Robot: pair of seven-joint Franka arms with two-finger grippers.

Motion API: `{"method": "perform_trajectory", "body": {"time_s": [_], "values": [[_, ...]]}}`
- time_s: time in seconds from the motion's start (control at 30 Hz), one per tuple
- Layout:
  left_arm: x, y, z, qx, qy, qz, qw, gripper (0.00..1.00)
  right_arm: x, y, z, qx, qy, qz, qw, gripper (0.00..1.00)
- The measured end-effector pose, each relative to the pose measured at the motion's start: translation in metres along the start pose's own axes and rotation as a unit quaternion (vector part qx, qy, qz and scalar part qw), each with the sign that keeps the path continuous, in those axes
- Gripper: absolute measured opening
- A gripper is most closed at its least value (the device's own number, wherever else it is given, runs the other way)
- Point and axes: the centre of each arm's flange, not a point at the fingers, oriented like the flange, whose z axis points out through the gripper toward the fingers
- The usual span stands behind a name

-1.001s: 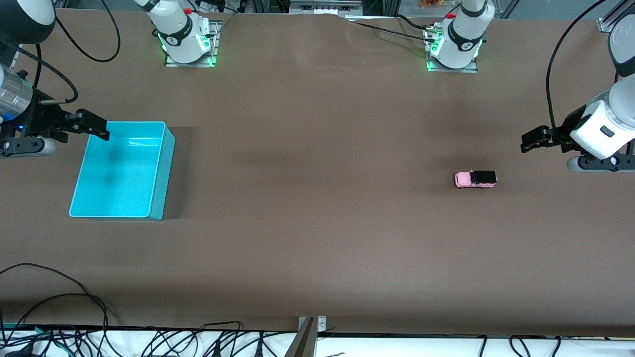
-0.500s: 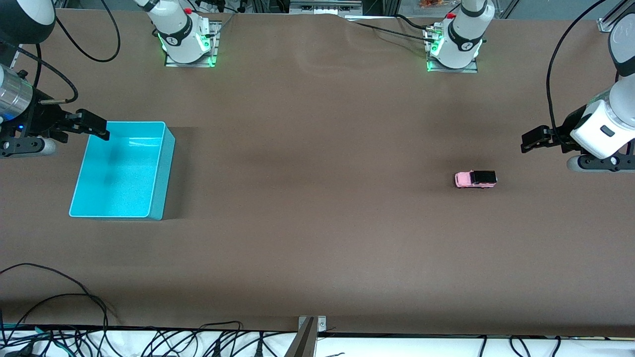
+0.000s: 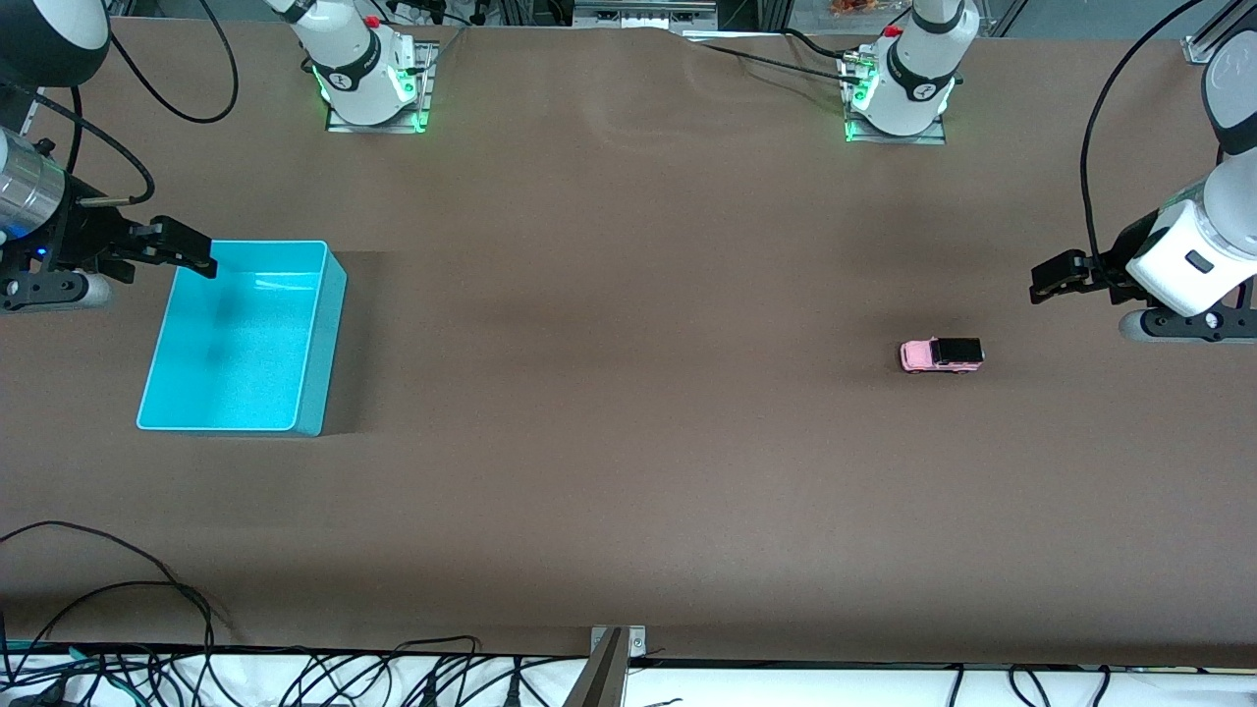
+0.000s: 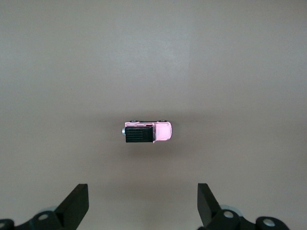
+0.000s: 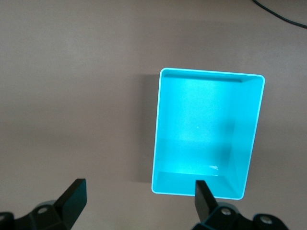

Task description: Wind and store pink jeep toy

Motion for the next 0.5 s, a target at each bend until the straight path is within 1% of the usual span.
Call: {"method": "perform_trajectory", "body": {"time_s": [0.5], "values": [[0.0009,0.0007,0.0008,0.0,0.0,0.001,1.0,1.0,0.0,-0.0023,0.001,0.0,-0.002,-0.002,1.0,1.0]]}}
